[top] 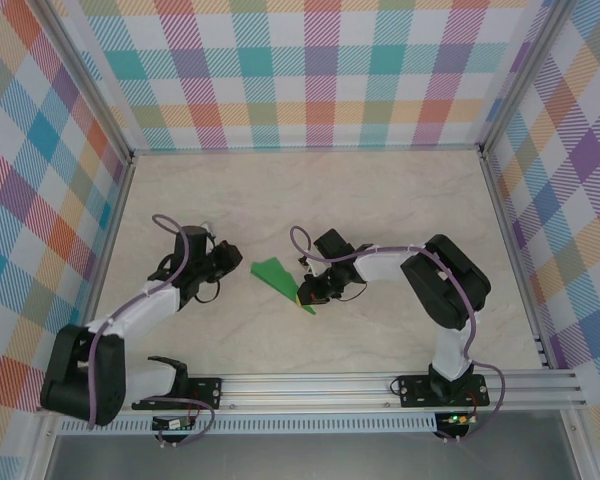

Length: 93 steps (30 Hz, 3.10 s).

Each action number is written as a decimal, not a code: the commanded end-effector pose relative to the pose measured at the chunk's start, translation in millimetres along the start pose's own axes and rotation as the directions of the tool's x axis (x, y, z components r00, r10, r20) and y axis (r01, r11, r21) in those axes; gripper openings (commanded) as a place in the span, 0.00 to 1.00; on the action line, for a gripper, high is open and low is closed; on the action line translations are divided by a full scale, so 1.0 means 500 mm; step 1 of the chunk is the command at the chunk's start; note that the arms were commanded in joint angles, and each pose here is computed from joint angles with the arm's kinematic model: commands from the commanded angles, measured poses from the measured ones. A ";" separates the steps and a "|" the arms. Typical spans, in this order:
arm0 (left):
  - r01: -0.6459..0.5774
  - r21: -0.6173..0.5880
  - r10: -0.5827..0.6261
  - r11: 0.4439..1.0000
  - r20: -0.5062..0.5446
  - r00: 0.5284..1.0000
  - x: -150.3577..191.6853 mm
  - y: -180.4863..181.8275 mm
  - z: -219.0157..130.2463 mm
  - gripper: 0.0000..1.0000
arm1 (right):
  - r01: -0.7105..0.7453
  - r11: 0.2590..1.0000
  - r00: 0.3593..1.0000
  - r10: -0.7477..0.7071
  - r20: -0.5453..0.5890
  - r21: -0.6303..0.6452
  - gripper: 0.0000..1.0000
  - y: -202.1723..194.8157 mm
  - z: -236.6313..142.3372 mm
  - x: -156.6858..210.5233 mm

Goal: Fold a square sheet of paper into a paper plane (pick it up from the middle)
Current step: Fold the wing for the fifth time at the center of the table.

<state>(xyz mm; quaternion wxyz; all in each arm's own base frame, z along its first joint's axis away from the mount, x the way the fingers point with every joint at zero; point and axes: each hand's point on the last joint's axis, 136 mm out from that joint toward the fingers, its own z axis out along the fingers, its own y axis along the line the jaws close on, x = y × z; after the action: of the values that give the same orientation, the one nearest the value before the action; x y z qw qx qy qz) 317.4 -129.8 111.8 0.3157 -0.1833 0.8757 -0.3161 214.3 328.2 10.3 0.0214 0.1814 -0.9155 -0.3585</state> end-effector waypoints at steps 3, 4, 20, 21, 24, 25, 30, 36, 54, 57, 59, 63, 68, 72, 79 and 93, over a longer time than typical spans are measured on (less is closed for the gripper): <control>0.013 0.048 -0.009 0.999 -0.083 0.996 0.074 -0.028 -0.009 0.09 | -0.137 0.953 0.962 0.193 -0.191 0.272 0.01 -0.149 0.025 0.146; 0.011 0.056 -0.006 0.998 -0.096 0.995 0.083 -0.035 -0.006 0.09 | -0.138 0.952 0.962 0.195 -0.193 0.272 0.01 -0.150 0.026 0.148; -0.123 0.104 0.154 0.987 -0.380 0.912 0.299 -0.130 0.157 0.03 | -0.148 0.950 0.959 0.206 -0.196 0.274 0.00 -0.153 0.030 0.150; -0.131 0.093 0.157 0.987 -0.389 0.908 0.309 -0.124 0.163 0.03 | -0.148 0.950 0.959 0.206 -0.196 0.274 0.00 -0.154 0.030 0.150; -0.151 0.019 0.147 0.988 -0.392 0.908 0.320 -0.078 0.176 0.02 | -0.147 0.950 0.959 0.205 -0.196 0.276 0.00 -0.155 0.030 0.150; -0.163 -0.008 0.147 0.987 -0.386 0.911 0.320 -0.061 0.177 0.02 | -0.148 0.949 0.958 0.207 -0.197 0.277 0.00 -0.156 0.031 0.151; -0.164 -0.085 0.124 0.983 -0.359 0.925 0.316 0.001 0.169 0.02 | -0.151 0.947 0.956 0.213 -0.203 0.284 0.00 -0.161 0.032 0.157; -0.139 -0.128 0.094 0.982 -0.305 0.948 0.284 0.038 0.156 0.02 | -0.154 0.944 0.953 0.220 -0.207 0.293 0.00 -0.167 0.034 0.162; 0.006 -0.241 -0.047 0.970 -0.164 0.985 0.124 0.161 0.130 0.02 | -0.148 0.949 0.959 0.207 -0.196 0.279 0.00 -0.155 0.029 0.150; 0.016 -0.206 -0.059 0.978 -0.209 0.976 0.144 0.155 0.141 0.02 | -0.134 0.966 0.968 0.175 -0.178 0.222 0.00 -0.121 0.025 0.122; 0.016 -0.212 -0.068 0.977 -0.241 0.968 0.166 0.166 0.146 0.01 | -0.113 0.978 0.978 0.141 -0.151 0.178 0.00 -0.088 0.016 0.089; 0.016 -0.227 -0.079 0.974 -0.271 0.959 0.197 0.189 0.143 0.01 | -0.043 0.993 0.995 0.053 -0.087 0.107 0.00 -0.011 -0.009 0.011; 0.008 -0.240 -0.074 0.971 -0.269 0.960 0.198 0.194 0.136 0.01 | 0.030 0.996 0.997 -0.024 -0.075 0.080 0.00 0.041 -0.006 -0.048; -0.001 -0.243 -0.065 0.970 -0.265 0.962 0.192 0.191 0.135 0.01 | 0.039 0.993 0.994 -0.027 -0.107 0.111 0.00 0.030 0.023 -0.052; -0.009 -0.298 -0.076 0.955 -0.273 0.959 0.196 0.212 0.130 0.00 | 0.019 0.991 0.994 -0.004 -0.107 0.133 0.00 0.007 0.029 -0.041; -0.004 -0.351 -0.099 0.936 -0.277 0.956 0.205 0.235 0.129 0.00 | 0.003 0.998 0.993 0.004 -0.116 0.066 0.01 -0.042 -0.037 0.120</control>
<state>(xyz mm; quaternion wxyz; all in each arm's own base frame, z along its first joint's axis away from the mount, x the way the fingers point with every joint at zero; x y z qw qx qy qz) 319.4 -173.7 16.7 0.2251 -0.1589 0.9045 -0.3255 194.1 306.6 14.0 0.0286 0.2077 -0.9168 -0.3400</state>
